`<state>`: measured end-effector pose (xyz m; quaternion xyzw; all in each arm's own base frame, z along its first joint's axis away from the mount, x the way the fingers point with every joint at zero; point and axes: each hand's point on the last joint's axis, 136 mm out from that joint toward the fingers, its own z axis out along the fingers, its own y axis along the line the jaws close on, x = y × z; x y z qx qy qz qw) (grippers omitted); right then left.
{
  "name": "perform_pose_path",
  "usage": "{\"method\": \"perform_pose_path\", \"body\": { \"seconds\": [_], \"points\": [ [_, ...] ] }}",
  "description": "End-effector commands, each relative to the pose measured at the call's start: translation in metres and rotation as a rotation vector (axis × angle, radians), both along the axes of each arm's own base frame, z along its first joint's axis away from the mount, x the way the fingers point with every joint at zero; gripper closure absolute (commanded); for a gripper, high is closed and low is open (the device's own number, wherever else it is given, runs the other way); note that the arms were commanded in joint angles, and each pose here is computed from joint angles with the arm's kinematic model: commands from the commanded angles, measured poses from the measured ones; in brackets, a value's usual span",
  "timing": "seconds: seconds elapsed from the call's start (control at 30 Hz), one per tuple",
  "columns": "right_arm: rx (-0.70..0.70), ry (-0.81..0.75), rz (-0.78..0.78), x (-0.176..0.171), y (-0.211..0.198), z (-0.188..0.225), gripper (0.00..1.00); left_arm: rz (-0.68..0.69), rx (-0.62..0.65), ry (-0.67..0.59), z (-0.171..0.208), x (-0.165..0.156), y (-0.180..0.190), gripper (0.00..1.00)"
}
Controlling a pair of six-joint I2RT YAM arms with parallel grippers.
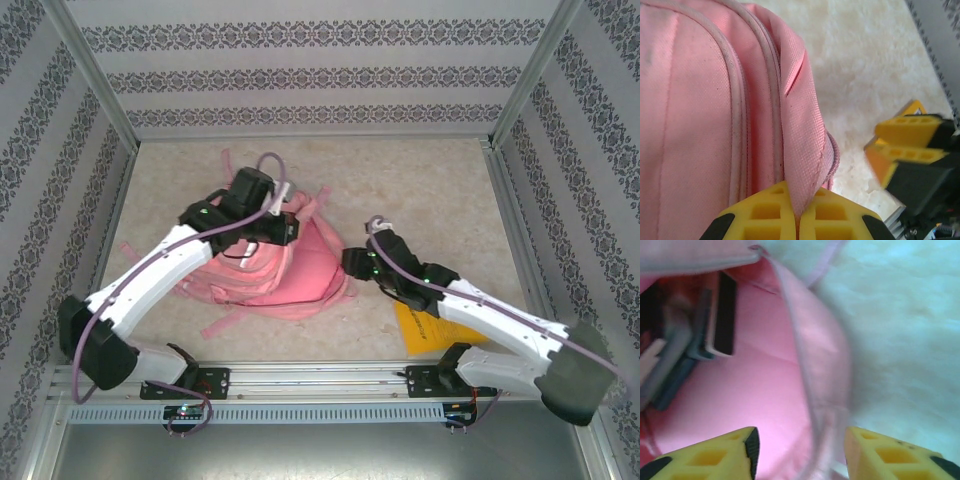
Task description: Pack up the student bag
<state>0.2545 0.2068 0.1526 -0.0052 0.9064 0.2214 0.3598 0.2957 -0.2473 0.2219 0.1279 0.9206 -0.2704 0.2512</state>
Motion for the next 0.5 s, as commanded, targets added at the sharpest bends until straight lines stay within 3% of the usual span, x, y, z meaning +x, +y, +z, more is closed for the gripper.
{"method": "perform_pose_path", "body": {
  "seconds": [0.0,0.07,0.13,0.23,0.47],
  "points": [
    [-0.167,0.122,-0.092,-0.028,-0.057,-0.036,0.67,0.008,-0.012,0.023,-0.025,0.007,-0.02,0.97],
    [-0.18,0.187,-0.199,-0.038,-0.085,-0.047,0.88,0.014,-0.002,0.038,-0.038,0.007,-0.022,0.89],
    [-0.16,0.26,-0.334,-0.049,-0.113,-0.06,0.94,0.017,0.007,0.035,-0.043,0.005,-0.021,0.73],
    [-0.099,0.381,-0.532,-0.066,-0.147,-0.083,0.92,0.009,0.018,0.011,-0.039,0.002,-0.019,0.53],
    [-0.125,0.555,-0.707,-0.078,-0.176,-0.122,0.78,-0.06,0.056,-0.114,0.006,-0.002,-0.031,0.36]
  ]
}}
